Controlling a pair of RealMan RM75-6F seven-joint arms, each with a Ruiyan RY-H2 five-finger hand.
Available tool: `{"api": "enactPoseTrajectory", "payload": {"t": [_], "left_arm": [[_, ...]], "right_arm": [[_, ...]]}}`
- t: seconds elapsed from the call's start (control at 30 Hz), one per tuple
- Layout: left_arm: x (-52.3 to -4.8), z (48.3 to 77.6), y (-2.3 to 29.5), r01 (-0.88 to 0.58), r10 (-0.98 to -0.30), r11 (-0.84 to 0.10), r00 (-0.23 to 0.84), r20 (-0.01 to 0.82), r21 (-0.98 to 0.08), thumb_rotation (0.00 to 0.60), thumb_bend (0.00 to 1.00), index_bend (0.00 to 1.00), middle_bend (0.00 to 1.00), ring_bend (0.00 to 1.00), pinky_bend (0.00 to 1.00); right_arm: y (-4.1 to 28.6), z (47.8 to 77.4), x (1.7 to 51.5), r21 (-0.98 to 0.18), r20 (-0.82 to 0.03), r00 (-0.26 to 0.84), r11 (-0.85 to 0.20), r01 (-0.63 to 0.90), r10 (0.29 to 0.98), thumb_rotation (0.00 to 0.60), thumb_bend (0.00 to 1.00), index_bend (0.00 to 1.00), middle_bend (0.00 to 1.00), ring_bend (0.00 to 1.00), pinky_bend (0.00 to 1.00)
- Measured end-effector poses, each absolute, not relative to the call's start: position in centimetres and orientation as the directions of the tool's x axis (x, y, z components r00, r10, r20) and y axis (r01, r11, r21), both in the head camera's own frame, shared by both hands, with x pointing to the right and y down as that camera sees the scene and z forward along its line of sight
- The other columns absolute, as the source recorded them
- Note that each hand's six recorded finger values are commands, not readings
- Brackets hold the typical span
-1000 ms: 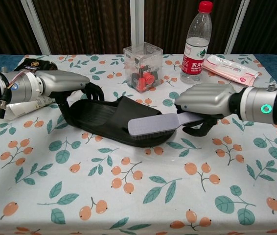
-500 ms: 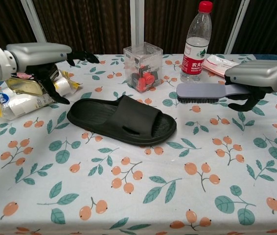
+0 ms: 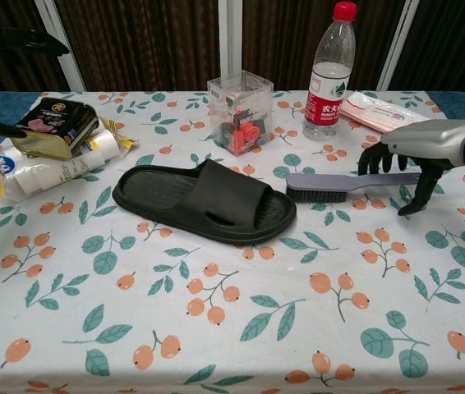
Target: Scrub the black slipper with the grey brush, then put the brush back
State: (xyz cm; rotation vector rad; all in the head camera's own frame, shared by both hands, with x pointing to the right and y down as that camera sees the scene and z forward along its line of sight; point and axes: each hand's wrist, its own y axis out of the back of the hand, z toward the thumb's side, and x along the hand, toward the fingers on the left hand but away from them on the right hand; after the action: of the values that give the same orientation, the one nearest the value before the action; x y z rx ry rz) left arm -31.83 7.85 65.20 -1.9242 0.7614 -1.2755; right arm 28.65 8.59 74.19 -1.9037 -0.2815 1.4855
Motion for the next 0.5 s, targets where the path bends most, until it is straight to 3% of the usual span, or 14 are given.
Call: {"api": "enactPoseTrajectory", "payload": {"t": [0.3,0.5], "left_arm": [[-39.4,62.9,10.4,-0.083,-0.850,-0.517,0.167,0.500,-0.852,0.600,0.18,0.15,0.18,0.11,0.18],[-44.6,60.8,14.1,-0.027,-0.911,-0.412,0.008,0.412,-0.911,0.600,0.16,0.15,0.18,0.11,0.17]], "right_arm": [[7.9,65.7,35.8,-0.772,-0.634,0.236,-0.623,-0.129,0.737,0.600,0.05,0.00,0.10,0.04,0.13],[11.7,60.4,42.7,-0.860,-0.510,0.093,-0.508,-0.054,0.855,0.600,0.06,0.00,0.05,0.00,0.07]]}}
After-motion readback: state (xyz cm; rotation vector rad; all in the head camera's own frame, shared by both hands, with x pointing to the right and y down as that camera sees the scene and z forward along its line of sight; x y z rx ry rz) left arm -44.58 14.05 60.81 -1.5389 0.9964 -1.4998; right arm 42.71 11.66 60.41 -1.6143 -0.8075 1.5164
